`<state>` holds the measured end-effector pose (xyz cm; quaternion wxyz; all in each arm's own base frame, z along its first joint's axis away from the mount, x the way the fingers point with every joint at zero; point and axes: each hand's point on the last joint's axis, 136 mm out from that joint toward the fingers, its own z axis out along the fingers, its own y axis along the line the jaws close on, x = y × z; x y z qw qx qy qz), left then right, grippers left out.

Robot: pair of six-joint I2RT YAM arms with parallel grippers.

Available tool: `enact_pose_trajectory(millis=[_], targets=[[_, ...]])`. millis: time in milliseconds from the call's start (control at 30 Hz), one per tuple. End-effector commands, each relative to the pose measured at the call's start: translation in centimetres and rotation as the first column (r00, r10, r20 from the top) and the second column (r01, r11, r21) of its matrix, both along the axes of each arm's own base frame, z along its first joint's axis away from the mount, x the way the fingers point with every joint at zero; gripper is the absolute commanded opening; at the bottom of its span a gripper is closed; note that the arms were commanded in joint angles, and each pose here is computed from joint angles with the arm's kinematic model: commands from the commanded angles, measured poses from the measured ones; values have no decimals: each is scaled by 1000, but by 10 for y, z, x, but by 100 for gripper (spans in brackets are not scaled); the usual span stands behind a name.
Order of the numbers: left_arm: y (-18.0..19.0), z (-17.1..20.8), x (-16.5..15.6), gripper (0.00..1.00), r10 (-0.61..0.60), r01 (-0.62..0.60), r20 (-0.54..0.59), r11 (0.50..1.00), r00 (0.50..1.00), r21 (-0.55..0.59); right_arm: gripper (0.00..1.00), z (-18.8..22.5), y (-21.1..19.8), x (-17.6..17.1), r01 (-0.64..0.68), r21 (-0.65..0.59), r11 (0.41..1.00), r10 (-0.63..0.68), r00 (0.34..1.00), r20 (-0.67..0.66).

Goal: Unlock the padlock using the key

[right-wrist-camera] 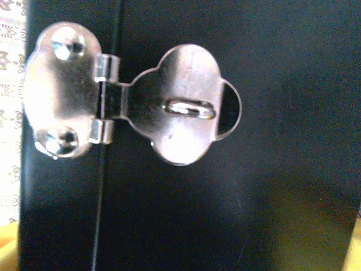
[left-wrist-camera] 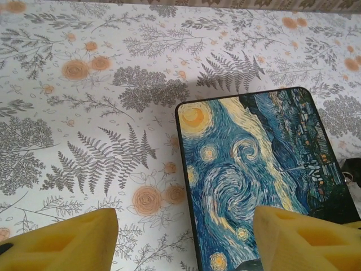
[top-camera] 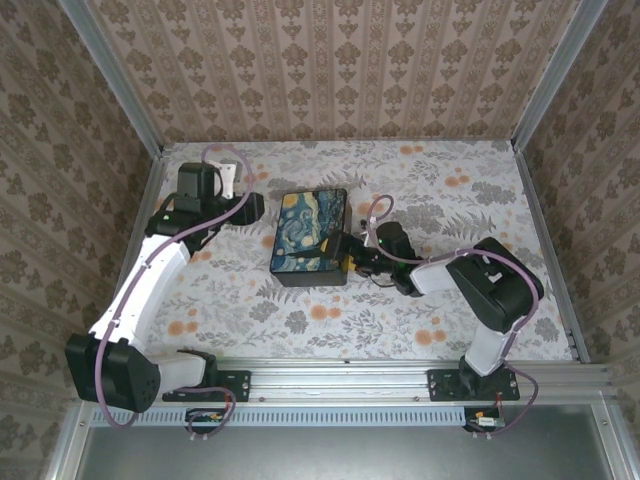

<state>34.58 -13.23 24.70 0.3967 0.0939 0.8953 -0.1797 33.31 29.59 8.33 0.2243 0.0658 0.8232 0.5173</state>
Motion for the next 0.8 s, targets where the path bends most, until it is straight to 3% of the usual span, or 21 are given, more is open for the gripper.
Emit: enact_pose_trajectory(millis=[0,200,333,400,633,700,767], targets=[[11,7,-3,66,17,-17,5,999,1000,41,100,9,11,9,-50,9,999,50,999,17],[17,10,-1,66,30,-30,10,998,1000,59,100,-17,-13,6,-55,-241,969,44,998,-53],[20,15,0,66,38,-39,19,997,999,63,100,-14,-43,5,-54,-473,879,15,996,-85],[16,17,1,66,26,-27,22,999,999,47,100,-10,-51,4,-61,-533,844,8,995,-102],[-8,3,-3,66,-33,34,-8,998,999,55,100,3,-61,7,-43,-585,810,1,997,-72],[-15,-1,-4,66,-43,44,-15,998,999,53,100,0,-51,7,-58,-529,847,22,997,-74],[-33,-4,-7,66,-91,91,-22,995,996,27,100,1,-38,10,-53,-386,921,25,997,-77]])
